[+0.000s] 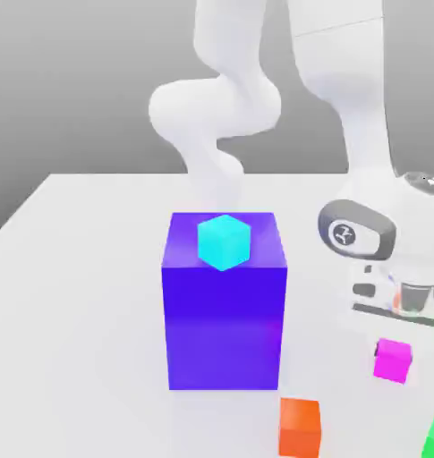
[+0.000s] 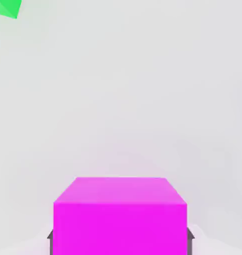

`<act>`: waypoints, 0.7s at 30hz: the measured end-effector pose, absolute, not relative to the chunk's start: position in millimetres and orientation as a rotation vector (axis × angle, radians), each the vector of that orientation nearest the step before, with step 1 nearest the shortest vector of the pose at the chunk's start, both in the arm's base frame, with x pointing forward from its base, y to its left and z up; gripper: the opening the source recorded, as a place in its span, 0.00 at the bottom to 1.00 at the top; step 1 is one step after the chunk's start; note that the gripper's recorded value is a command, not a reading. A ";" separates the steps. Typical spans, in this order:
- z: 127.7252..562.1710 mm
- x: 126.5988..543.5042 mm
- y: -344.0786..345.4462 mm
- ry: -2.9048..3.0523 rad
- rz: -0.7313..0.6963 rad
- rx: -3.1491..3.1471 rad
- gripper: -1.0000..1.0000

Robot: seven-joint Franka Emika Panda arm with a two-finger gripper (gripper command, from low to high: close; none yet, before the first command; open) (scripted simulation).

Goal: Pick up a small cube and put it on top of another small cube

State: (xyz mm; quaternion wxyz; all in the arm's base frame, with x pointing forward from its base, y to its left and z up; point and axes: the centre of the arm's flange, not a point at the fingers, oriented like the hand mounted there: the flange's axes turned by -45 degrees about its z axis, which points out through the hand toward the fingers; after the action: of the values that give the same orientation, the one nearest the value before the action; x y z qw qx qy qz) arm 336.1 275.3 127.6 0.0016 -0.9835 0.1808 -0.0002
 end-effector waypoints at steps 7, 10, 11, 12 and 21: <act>188.6 339.7 276.6 0.584 -0.001 -3.086 0.00; 198.8 367.1 286.7 0.711 0.007 -3.064 0.00; 201.9 377.7 289.9 0.760 0.009 -3.054 0.00; 205.1 388.7 292.7 0.810 0.010 -3.042 0.00; 231.4 488.5 295.8 1.267 0.000 -2.872 0.00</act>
State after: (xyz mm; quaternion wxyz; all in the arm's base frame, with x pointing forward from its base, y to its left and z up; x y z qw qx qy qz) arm 488.5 295.8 231.4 0.0010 -0.9149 0.4037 0.0000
